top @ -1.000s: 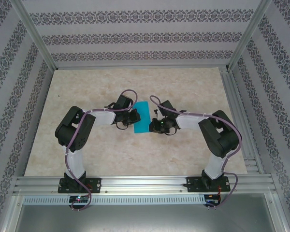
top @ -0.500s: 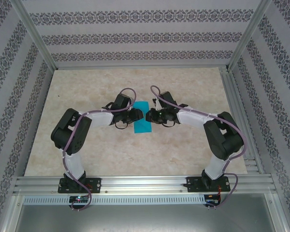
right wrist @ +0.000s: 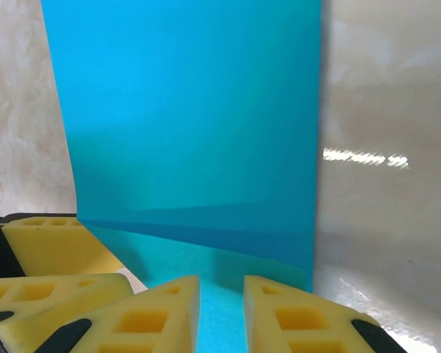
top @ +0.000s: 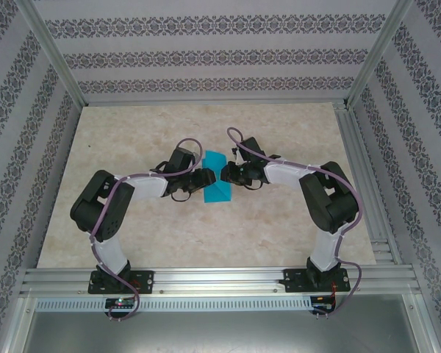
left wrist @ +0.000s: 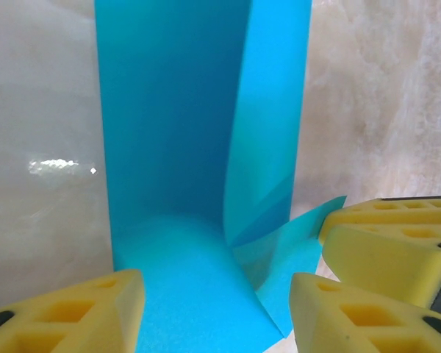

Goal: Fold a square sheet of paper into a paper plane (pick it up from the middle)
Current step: Turn over the paper at the center of the table.

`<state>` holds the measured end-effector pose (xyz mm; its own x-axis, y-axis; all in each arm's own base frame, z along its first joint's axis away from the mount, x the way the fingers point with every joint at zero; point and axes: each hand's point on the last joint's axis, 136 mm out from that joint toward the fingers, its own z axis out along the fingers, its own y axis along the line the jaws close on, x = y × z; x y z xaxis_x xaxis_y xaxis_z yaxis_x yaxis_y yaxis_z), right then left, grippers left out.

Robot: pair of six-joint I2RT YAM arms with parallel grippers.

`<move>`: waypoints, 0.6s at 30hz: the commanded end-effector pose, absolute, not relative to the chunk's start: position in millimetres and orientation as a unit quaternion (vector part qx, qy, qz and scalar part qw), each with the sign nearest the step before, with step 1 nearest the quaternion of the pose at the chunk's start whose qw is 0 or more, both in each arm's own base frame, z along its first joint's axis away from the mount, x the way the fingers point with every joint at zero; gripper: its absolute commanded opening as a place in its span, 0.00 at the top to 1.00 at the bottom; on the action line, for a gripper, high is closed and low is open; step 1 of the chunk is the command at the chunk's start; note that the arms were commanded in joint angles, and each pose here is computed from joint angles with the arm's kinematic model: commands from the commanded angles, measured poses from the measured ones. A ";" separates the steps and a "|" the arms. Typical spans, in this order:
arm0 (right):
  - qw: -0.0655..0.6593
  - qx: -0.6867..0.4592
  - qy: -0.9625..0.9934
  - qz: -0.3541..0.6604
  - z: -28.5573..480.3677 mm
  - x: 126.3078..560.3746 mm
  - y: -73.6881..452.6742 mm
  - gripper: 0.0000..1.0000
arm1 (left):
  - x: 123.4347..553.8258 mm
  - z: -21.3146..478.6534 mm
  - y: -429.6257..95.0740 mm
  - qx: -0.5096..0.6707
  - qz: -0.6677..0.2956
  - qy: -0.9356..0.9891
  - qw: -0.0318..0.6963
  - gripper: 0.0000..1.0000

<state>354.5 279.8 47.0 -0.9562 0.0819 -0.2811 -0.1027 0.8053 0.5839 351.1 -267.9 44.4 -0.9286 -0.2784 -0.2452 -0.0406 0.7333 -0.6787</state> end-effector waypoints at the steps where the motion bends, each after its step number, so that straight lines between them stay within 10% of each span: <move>1: 0.166 0.007 0.935 0.314 52.0 363.8 275.4 0.77 | 365.0 56.5 -283.3 -0.067 -0.389 0.900 0.186 0.48; 18: 0.211 0.027 0.927 0.308 77.5 364.4 251.4 0.73 | 381.3 66.2 -291.5 -0.022 -0.388 0.895 0.218 0.87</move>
<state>353.7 261.8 51.6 -0.9463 0.1349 -0.2939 -0.0654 0.8103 0.5824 369.6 -289.1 51.1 -0.9273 -0.2306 -0.2948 0.0564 0.6926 -0.7191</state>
